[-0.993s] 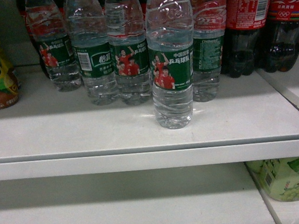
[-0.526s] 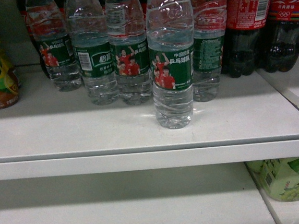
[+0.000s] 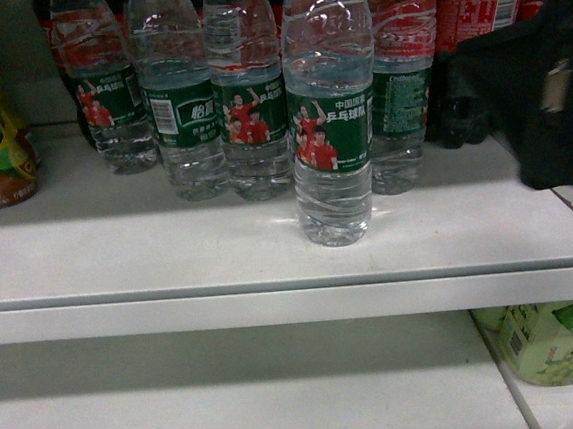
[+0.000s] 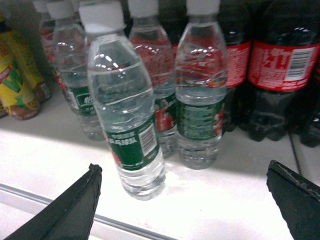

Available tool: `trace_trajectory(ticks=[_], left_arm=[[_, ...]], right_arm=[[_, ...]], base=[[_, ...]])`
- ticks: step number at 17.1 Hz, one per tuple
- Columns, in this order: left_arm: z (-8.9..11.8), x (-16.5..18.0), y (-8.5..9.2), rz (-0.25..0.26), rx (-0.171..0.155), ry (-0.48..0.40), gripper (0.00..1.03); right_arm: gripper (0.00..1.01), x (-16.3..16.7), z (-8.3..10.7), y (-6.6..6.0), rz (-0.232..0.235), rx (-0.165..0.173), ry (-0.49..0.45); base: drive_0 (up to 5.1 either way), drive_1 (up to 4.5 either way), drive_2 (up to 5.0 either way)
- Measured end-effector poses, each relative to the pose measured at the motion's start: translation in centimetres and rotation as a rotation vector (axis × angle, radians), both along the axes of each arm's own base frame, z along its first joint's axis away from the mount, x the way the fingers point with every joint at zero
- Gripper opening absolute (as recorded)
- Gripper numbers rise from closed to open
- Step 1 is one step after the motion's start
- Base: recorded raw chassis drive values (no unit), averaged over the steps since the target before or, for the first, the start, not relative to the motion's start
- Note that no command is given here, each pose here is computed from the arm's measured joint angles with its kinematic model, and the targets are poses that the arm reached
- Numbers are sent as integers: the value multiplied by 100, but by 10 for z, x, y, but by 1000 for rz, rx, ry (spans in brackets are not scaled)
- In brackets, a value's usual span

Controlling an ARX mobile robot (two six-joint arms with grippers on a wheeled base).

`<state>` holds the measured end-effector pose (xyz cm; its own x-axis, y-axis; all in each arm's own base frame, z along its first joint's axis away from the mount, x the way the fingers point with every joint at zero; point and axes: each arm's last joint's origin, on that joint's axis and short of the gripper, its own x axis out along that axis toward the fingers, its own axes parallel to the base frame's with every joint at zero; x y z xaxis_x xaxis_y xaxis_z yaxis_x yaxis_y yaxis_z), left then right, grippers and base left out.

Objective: Move water from second to third shelf

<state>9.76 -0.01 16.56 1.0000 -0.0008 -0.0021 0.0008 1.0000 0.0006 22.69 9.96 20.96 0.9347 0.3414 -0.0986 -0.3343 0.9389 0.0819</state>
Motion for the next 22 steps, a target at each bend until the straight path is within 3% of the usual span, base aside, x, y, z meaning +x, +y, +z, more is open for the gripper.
trace_trajectory(ticks=[9,15,19,22], left_arm=[[0,0,0,0,0,0,98],[0,0,0,0,0,0,98],[0,0,0,0,0,0,98],[0,0,0,0,0,0,98]], right_arm=[[98,21,-28,39,138,20,157],[98,34,-25,51,144,53,189],[98,40,-23,54,127,57,195],[98,47,-23,65,130,63,210]], base=[[0,0,0],[0,0,0],[0,0,0],[0,0,0]])
